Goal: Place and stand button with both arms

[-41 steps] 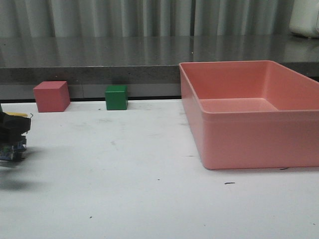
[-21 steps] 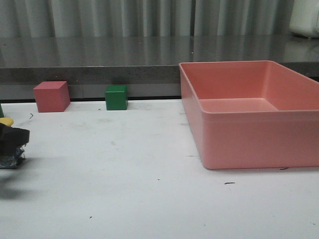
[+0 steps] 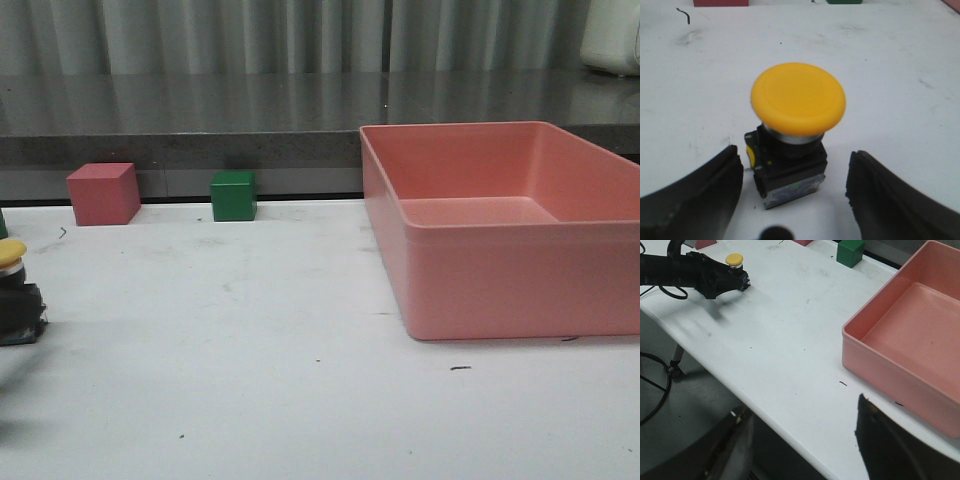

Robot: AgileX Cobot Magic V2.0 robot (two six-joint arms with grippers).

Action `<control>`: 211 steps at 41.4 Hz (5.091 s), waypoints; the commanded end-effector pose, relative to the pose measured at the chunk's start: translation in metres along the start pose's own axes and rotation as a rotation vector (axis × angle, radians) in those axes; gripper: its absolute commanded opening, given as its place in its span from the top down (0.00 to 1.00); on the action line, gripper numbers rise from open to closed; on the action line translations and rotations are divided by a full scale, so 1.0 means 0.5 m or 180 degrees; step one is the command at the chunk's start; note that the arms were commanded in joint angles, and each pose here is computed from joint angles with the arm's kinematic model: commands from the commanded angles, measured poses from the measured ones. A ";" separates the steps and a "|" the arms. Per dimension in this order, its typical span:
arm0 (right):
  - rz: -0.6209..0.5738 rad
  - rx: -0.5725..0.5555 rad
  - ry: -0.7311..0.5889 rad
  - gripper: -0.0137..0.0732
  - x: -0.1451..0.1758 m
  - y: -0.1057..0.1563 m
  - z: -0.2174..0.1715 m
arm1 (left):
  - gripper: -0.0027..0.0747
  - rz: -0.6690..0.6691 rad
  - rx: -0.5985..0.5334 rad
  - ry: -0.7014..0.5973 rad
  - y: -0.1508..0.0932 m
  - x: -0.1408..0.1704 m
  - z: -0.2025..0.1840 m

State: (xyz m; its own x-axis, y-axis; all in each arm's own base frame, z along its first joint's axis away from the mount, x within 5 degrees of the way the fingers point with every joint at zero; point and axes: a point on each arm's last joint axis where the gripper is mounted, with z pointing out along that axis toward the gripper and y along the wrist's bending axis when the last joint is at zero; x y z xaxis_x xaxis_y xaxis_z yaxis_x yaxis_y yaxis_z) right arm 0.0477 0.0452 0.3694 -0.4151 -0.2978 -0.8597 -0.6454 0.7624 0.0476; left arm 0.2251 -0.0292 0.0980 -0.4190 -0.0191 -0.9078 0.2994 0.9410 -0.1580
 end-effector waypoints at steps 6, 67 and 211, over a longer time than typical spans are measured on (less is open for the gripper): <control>-0.0004 -0.0002 -0.0270 0.30 -0.023 0.001 -0.009 | 0.37 0.0147 -0.0061 -0.0521 -0.017 -0.068 -0.052; -0.0004 -0.0002 -0.0270 0.30 -0.023 0.001 -0.009 | 0.37 0.0595 0.0328 0.0692 -0.212 -0.325 -0.422; -0.0004 -0.0001 -0.0286 0.92 -0.023 0.001 -0.009 | 0.99 0.0069 -0.0833 -0.1862 -0.087 -0.065 -0.400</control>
State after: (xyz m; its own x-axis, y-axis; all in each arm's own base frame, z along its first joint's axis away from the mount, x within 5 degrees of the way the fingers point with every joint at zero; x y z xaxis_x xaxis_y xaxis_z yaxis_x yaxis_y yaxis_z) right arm 0.0478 0.0453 0.3695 -0.4134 -0.2973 -0.8607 -0.6456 0.7623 0.0468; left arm 0.0565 -0.0025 0.2077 0.0478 -0.1027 -0.9936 0.0485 0.9938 -0.1004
